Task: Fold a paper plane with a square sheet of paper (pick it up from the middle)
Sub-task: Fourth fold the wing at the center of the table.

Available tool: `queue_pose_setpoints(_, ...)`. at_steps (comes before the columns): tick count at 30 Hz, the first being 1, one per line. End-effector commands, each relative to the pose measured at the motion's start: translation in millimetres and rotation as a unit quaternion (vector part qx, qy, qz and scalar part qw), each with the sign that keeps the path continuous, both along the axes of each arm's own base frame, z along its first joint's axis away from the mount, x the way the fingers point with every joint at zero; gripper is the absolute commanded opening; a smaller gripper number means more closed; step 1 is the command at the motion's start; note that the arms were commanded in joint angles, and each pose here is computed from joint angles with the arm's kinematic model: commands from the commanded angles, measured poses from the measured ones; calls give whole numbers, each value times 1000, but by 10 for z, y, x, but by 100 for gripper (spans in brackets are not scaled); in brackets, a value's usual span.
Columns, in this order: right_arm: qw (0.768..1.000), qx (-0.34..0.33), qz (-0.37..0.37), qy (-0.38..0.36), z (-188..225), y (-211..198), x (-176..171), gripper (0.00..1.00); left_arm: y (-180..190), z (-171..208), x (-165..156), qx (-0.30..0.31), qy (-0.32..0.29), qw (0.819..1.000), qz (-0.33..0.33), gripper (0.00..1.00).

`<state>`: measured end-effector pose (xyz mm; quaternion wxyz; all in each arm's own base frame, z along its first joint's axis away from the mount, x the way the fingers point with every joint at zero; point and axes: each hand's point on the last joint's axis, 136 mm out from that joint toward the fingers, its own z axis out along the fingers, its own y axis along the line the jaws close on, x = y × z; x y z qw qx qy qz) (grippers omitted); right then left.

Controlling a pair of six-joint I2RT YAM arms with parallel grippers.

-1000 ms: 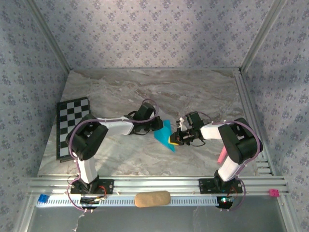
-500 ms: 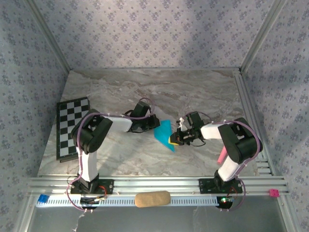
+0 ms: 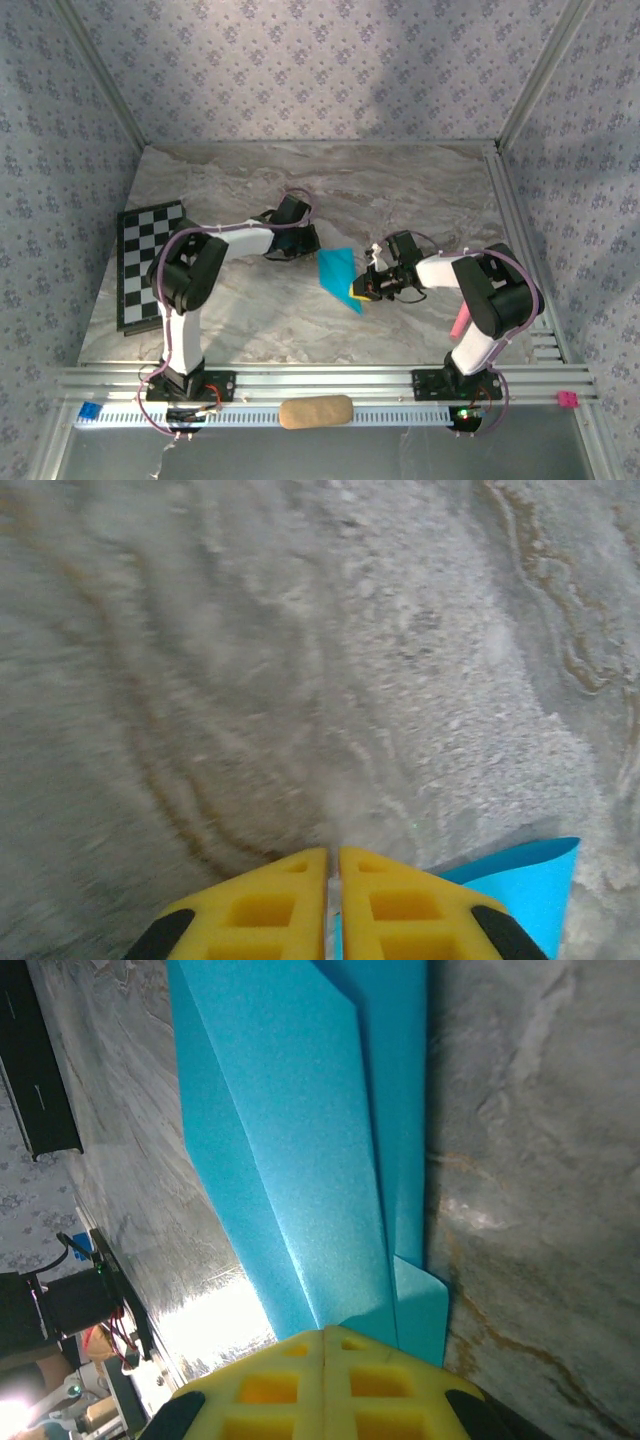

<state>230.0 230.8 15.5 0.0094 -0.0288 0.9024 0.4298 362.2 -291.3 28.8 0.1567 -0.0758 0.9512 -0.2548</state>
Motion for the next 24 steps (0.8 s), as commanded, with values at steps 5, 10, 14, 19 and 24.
queue_pose_setpoints(5, 992, -90, -7, 84, -367, -327, -329, 0, -203, 526, -241, -4, -61, 997, -56, 16)
queue_pose_setpoints(10, 993, -86, -9, 82, -341, -319, -300, 0, -651, 362, -564, -16, -48, 991, -125, 17)
queue_pose_setpoints(14, 994, -82, -10, 75, -296, -317, -287, 0, -796, 80, -678, -3, -22, 990, -140, 15)
queue_pose_setpoints(19, 997, -63, -3, 52, -89, -275, -238, 0, -627, -196, -690, 27, 1, 994, -105, 12)
queue_pose_setpoints(24, 1000, -1, 5, 11, 318, -60, -112, 0, -534, -286, -741, 31, 8, 995, -98, 11)
